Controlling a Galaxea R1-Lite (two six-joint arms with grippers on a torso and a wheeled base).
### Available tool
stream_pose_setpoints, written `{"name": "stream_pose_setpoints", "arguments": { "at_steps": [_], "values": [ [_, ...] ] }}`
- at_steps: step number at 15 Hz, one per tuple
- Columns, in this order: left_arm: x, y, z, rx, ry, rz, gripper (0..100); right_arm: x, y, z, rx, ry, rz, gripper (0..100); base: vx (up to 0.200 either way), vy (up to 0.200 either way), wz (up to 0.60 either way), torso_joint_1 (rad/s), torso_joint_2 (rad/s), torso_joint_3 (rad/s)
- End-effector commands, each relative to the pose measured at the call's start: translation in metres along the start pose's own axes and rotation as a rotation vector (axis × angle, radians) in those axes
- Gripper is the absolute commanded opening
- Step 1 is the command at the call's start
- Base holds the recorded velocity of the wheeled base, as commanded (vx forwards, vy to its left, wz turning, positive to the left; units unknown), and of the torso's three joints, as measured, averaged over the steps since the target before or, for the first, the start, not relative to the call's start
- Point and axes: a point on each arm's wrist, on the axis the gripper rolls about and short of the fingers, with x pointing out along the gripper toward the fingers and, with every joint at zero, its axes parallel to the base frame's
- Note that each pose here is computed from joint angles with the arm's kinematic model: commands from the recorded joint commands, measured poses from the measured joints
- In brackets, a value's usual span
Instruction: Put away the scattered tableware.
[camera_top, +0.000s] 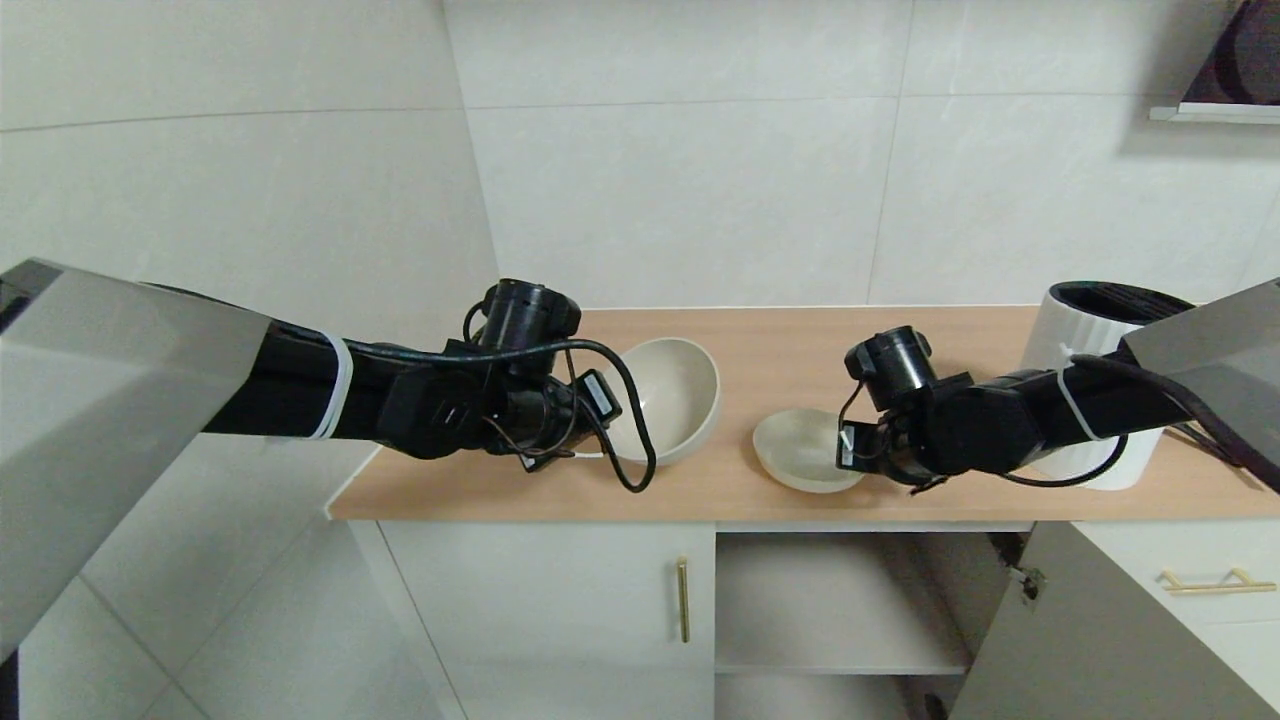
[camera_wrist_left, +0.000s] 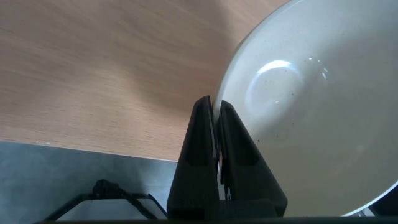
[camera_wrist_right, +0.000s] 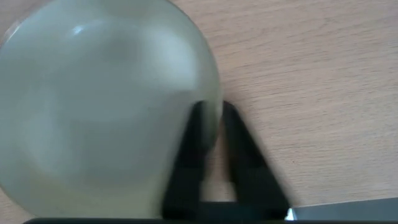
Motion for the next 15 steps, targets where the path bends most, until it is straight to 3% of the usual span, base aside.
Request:
{"name": "stream_pose_setpoints", "arguments": {
  "at_steps": [1, 4, 7, 8, 10, 12, 15],
  "values": [
    [-0.001, 0.0, 0.001, -0.001, -0.002, -0.001, 0, -0.003, -0.002, 0.004, 0.007, -0.005, 0.008, 0, 0.0, 0.0, 0.0, 0.0, 0.0, 0.0],
    [-0.003, 0.0, 0.0, 0.002, 0.008, 0.008, 0, -0.019, -0.005, 0.013, 0.021, -0.007, 0.07, 0, 0.0, 0.0, 0.0, 0.0, 0.0, 0.0],
    [-0.022, -0.002, 0.005, 0.001, 0.0, 0.003, 0, -0.058, -0.019, 0.029, 0.041, -0.009, 0.142, 0, 0.0, 0.0, 0.0, 0.0, 0.0, 0.0],
    [-0.04, -0.002, 0.008, 0.007, -0.012, -0.011, 0, -0.09, -0.029, 0.038, 0.052, -0.005, 0.214, 0, 0.0, 0.0, 0.0, 0.0, 0.0, 0.0],
    [-0.066, 0.003, 0.005, 0.055, -0.019, -0.017, 0, -0.131, -0.045, 0.042, 0.056, 0.017, 0.294, 0, 0.0, 0.0, 0.0, 0.0, 0.0, 0.0],
    [-0.093, 0.016, 0.0, 0.108, -0.018, -0.016, 0, -0.164, -0.06, 0.033, 0.04, 0.055, 0.377, 0, 0.0, 0.0, 0.0, 0.0, 0.0, 0.0],
    [-0.128, 0.043, -0.023, 0.25, 0.064, -0.039, 0, -0.192, -0.081, -0.002, -0.063, 0.107, 0.454, 0, 0.0, 0.0, 0.0, 0.0, 0.0, 0.0]
  ]
}}
